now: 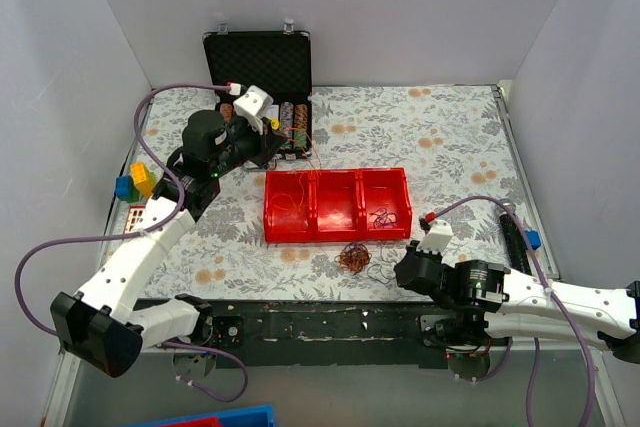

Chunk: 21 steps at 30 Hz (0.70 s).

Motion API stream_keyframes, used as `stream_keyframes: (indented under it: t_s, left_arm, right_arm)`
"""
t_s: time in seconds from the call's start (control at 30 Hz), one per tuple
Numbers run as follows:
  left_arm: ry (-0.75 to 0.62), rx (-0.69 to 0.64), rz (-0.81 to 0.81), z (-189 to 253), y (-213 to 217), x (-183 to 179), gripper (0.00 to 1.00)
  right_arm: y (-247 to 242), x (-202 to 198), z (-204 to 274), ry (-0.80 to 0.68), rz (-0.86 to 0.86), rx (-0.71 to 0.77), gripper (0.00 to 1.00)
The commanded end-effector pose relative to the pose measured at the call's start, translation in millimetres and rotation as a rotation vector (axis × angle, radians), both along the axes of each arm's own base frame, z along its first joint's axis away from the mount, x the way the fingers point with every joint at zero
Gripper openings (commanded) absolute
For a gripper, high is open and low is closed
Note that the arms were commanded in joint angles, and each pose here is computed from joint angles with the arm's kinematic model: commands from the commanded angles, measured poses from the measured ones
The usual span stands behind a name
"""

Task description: Untangle the cables

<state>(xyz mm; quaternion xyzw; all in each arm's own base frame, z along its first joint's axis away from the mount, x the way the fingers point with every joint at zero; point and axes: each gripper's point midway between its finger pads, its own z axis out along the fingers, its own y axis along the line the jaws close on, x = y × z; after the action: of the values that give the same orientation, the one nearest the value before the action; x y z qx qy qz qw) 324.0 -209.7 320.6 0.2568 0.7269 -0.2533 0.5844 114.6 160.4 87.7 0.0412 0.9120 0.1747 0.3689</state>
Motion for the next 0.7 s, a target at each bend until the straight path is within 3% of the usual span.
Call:
stream_keyframes:
  t_s: [0.0,0.2,0.5,0.67]
  left_arm:
    - [-0.048,-0.006,0.023,19,3,2,0.0]
    - [-0.019,0.093,0.107,-18,18,11,0.0]
    - [0.013,0.426,0.321,-108,69,28,0.0]
    - [0.001,0.489,0.352,-119,80,27,0.0]
  right_arm:
    - [3,5,5,-0.026,-0.023,0.026,0.01]
    - [3,5,6,-0.025,-0.023,0.03,0.01]
    - [2,5,9,-0.028,-0.023,0.027,0.01]
    - [3,6,10,-0.03,-0.022,0.016,0.01]
